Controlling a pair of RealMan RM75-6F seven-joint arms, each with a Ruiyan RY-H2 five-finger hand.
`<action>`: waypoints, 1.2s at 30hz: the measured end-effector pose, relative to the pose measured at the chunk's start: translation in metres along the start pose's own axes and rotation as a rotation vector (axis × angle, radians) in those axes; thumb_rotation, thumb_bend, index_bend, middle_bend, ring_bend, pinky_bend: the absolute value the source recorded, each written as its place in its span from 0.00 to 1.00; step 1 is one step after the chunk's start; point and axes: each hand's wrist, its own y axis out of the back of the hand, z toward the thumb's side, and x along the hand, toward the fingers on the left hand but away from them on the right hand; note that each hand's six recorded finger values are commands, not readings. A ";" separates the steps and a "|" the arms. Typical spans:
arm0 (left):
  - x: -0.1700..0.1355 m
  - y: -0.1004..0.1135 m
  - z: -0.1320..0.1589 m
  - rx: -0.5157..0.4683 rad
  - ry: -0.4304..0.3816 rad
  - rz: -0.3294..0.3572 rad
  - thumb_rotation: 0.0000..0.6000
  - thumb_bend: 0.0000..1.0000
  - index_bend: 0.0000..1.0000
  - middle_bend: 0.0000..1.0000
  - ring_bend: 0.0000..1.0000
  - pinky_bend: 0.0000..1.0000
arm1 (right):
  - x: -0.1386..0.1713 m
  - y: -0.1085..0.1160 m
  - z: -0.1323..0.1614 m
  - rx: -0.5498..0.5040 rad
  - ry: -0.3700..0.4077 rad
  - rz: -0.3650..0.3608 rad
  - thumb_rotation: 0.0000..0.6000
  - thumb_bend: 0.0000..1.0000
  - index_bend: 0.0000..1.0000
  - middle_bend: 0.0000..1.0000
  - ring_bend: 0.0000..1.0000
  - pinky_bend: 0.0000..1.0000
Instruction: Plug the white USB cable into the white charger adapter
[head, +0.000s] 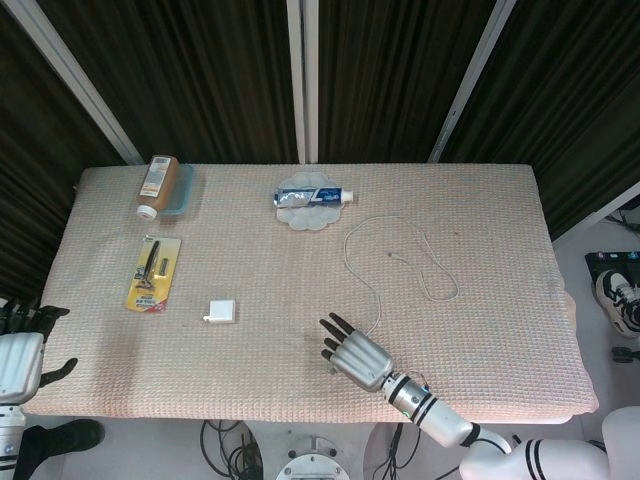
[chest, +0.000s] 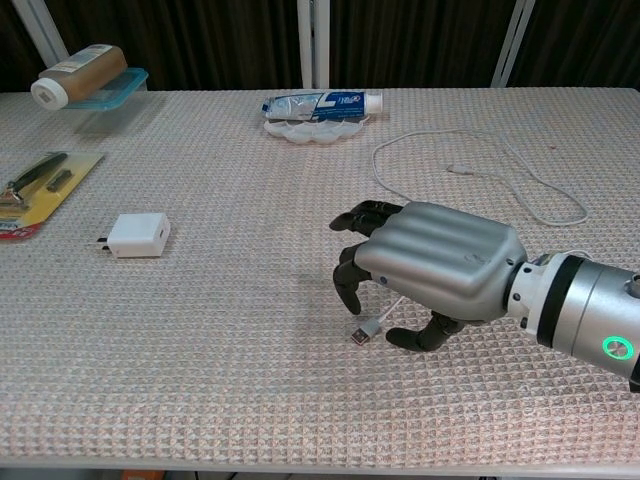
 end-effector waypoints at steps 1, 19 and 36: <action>0.000 0.000 0.000 -0.001 -0.001 0.000 1.00 0.12 0.27 0.25 0.08 0.00 | -0.001 -0.002 0.001 0.003 -0.001 0.001 1.00 0.23 0.45 0.33 0.01 0.02; 0.002 -0.002 0.000 -0.003 -0.008 -0.005 1.00 0.12 0.27 0.24 0.08 0.00 | -0.004 -0.008 0.003 -0.015 -0.024 0.018 1.00 0.28 0.49 0.34 0.01 0.00; 0.002 -0.003 -0.002 -0.005 -0.007 -0.011 1.00 0.12 0.27 0.24 0.08 0.00 | -0.006 -0.007 0.005 -0.021 -0.029 0.022 1.00 0.33 0.51 0.36 0.03 0.00</action>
